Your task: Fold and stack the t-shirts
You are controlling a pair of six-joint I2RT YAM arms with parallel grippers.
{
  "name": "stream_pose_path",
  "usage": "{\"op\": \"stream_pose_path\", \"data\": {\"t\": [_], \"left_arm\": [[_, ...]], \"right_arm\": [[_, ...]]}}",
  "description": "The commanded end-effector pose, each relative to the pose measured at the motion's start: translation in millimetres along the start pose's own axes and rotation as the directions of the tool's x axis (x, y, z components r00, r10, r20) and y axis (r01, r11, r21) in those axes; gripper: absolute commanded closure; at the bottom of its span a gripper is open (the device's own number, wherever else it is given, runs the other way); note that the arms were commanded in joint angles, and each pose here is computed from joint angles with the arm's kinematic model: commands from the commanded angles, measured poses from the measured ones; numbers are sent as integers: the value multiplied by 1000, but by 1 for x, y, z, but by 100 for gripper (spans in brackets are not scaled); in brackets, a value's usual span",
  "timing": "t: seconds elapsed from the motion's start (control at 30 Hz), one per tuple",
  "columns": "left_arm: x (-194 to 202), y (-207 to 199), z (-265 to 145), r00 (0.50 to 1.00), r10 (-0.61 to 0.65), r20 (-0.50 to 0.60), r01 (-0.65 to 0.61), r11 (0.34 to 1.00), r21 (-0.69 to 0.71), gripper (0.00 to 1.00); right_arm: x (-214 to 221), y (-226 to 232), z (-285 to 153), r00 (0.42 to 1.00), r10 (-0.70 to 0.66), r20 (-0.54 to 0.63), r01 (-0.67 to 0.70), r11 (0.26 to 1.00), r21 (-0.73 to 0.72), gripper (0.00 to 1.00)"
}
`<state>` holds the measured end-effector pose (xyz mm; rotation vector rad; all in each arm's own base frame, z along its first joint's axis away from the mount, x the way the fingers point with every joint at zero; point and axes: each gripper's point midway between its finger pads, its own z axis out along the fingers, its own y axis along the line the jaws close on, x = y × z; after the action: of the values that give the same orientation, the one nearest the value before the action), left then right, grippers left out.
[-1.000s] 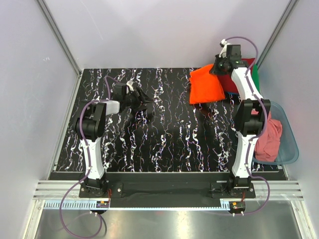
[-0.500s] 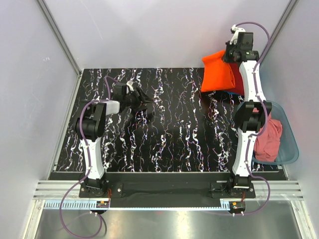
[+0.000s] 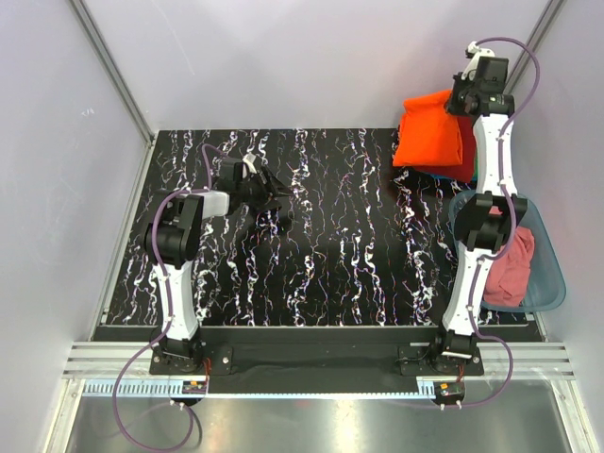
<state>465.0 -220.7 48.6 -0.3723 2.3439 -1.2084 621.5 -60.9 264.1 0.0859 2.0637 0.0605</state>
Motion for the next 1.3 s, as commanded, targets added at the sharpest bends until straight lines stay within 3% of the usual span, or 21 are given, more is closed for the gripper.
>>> {"op": "stream_pose_path", "data": {"t": [0.0, 0.33, 0.73, 0.87, 1.17, 1.27], "left_arm": [[-4, -9, 3, 999, 43, 15, -43, 999, 28, 27], [-5, -8, 5, 999, 48, 7, -48, 999, 20, 27], [-4, -10, 7, 999, 51, -2, -51, 998, 28, 27], [-4, -11, 8, 999, 53, -5, -53, 998, 30, 27], [-4, -11, 10, 998, 58, -9, -57, 998, 26, 28], [-3, -12, 10, 998, 58, -10, -58, 998, 26, 28]], "right_arm": [[-58, -2, -29, 987, 1, 163, 0, 1000, -8, 100], [-62, -22, -17, 981, 52, 189, -54, 999, 5, 100], [-22, -32, 33, 990, 65, 123, -68, 998, 18, 100], [-4, -48, 48, 988, 114, 103, -125, 987, 99, 100], [-25, -90, 16, 975, 96, 201, -150, 951, 272, 100], [-33, -96, 5, 969, 103, 226, -162, 951, 264, 100]]}}
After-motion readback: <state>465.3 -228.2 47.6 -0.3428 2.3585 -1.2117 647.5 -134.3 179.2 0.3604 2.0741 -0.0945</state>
